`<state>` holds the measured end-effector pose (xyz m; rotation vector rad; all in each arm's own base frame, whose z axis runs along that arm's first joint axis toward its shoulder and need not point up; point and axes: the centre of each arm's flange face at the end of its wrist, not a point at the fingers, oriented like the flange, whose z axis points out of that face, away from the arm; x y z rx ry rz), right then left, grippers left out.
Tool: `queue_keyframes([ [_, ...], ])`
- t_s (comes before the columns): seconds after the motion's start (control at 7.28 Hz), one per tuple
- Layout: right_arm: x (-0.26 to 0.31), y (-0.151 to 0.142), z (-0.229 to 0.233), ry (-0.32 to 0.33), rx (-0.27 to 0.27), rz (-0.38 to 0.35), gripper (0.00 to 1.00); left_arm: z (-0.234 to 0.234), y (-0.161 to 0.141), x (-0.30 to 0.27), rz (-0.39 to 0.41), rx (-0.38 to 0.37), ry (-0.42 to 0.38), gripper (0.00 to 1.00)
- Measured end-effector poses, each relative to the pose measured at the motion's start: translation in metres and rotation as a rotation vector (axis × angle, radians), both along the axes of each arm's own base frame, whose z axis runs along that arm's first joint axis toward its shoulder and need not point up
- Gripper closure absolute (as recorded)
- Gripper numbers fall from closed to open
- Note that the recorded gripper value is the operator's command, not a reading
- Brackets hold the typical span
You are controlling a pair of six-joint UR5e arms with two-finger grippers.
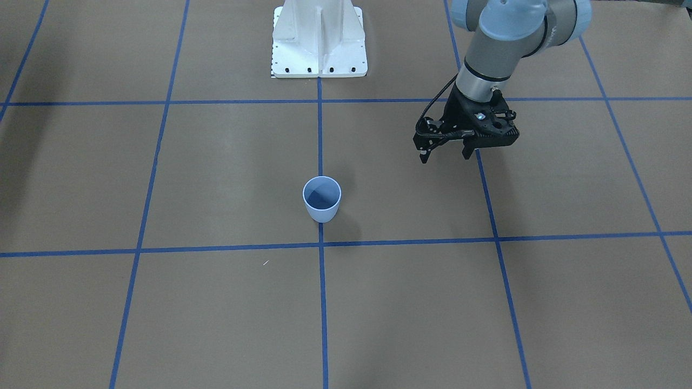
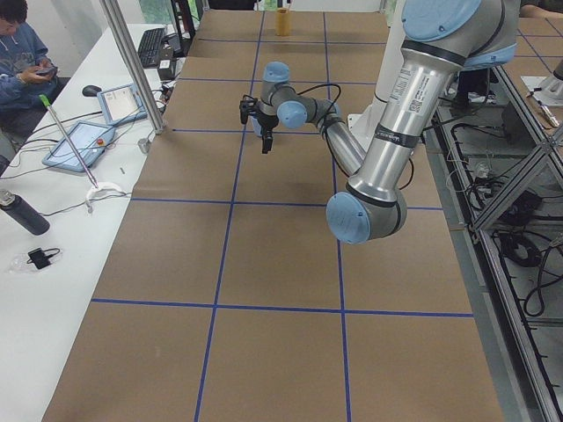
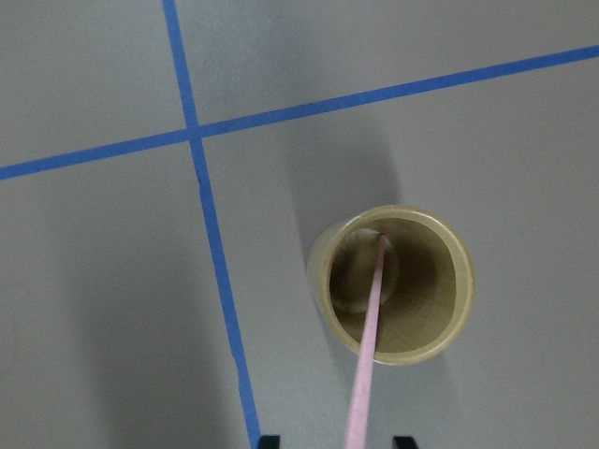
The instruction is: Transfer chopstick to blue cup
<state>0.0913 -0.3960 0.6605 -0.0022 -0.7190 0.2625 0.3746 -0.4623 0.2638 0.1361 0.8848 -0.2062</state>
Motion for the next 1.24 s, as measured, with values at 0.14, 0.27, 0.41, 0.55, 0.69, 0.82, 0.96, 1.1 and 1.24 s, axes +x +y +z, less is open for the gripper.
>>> queue_keyframes([
  [0.14, 0.001, 0.014, 0.010, 0.013, 0.029, 0.074, 0.37, 0.002, -0.001, 0.001, -0.007, 0.003, -0.008, 0.02],
  [0.27, 0.002, 0.024, 0.018, 0.025, 0.058, 0.130, 0.37, 0.004, -0.002, 0.002, -0.012, 0.004, -0.016, 0.02],
  [0.41, 0.002, 0.029, 0.021, 0.025, 0.062, 0.168, 0.38, 0.006, -0.003, 0.003, -0.014, 0.003, -0.020, 0.02],
  [0.55, 0.002, 0.029, 0.020, 0.015, 0.046, 0.211, 0.38, 0.007, -0.003, 0.004, -0.014, 0.003, -0.022, 0.02],
  [0.69, 0.002, 0.028, 0.019, 0.006, 0.030, 0.239, 0.38, 0.007, -0.003, 0.005, -0.015, 0.002, -0.023, 0.02],
  [0.82, 0.001, 0.027, 0.017, 0.000, 0.022, 0.254, 0.38, 0.008, -0.004, 0.005, -0.015, 0.002, -0.024, 0.02],
  [0.96, 0.001, 0.026, 0.015, -0.005, 0.017, 0.262, 0.38, 0.008, -0.004, 0.006, -0.017, -0.001, -0.025, 0.02],
  [1.1, 0.000, 0.025, 0.014, -0.009, 0.017, 0.269, 0.38, 0.008, -0.004, 0.006, -0.020, -0.005, -0.024, 0.02],
  [1.24, 0.000, 0.024, 0.013, -0.013, 0.022, 0.270, 0.38, 0.008, -0.004, 0.006, -0.022, -0.007, -0.024, 0.02],
])
